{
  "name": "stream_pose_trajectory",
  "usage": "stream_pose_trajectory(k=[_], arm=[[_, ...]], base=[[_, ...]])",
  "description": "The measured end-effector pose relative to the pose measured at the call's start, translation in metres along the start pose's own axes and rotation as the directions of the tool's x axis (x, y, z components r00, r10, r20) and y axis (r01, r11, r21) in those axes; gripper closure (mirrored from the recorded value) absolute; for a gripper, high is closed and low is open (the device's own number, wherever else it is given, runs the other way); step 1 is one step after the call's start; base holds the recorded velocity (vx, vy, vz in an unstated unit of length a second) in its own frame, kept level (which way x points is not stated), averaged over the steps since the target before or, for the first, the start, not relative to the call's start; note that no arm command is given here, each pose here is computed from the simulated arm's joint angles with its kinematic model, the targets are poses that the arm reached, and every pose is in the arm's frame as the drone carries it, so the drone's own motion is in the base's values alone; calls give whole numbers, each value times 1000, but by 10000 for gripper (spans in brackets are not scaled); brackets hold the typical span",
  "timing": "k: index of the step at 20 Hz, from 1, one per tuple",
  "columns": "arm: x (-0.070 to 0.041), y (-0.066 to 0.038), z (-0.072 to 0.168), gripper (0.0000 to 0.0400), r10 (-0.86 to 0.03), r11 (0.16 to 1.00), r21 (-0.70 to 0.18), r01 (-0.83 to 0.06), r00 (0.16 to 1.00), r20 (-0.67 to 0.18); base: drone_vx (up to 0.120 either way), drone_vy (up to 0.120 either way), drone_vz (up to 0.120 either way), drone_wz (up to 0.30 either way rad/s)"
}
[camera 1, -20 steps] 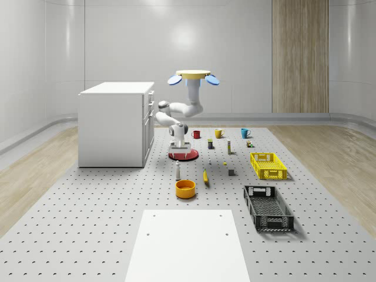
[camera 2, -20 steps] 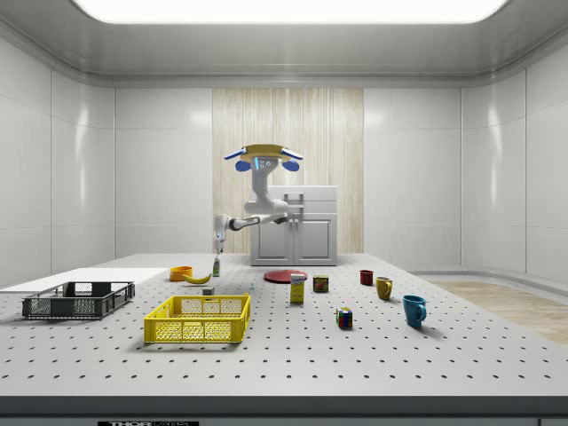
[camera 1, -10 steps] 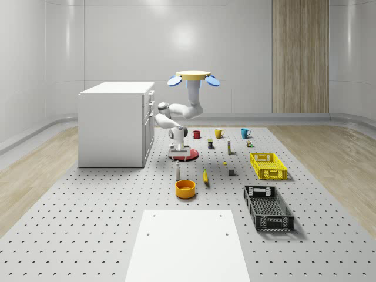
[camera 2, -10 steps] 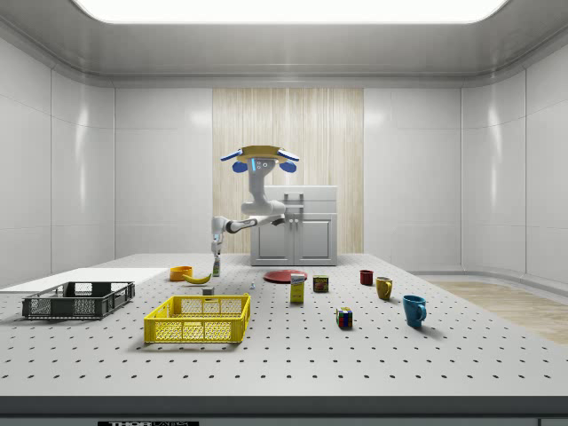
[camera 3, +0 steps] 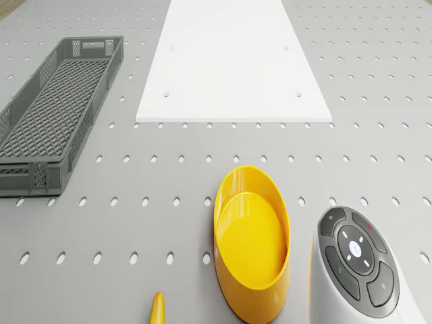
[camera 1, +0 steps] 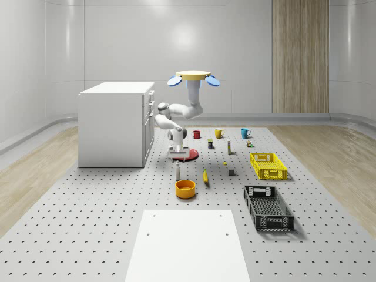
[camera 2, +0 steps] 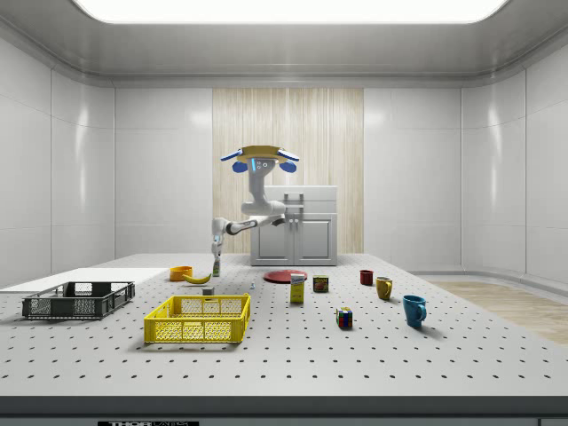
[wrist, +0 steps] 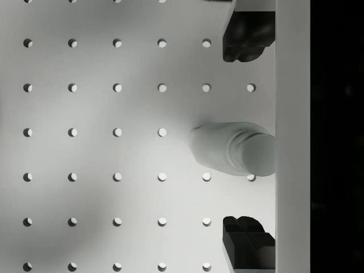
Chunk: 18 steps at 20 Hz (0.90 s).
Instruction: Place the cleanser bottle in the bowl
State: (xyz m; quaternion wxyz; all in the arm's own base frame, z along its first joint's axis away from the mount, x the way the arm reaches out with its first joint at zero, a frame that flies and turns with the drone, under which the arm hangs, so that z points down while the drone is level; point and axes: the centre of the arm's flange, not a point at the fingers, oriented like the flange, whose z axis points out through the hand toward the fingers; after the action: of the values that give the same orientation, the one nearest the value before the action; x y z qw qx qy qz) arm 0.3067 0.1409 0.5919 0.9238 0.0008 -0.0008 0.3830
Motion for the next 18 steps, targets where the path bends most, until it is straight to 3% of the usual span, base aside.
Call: stream_pose_trajectory(k=[18], arm=[[4,-2,17,0,0,1000,0,0,1000,0]], base=[[0,0,0,0]])
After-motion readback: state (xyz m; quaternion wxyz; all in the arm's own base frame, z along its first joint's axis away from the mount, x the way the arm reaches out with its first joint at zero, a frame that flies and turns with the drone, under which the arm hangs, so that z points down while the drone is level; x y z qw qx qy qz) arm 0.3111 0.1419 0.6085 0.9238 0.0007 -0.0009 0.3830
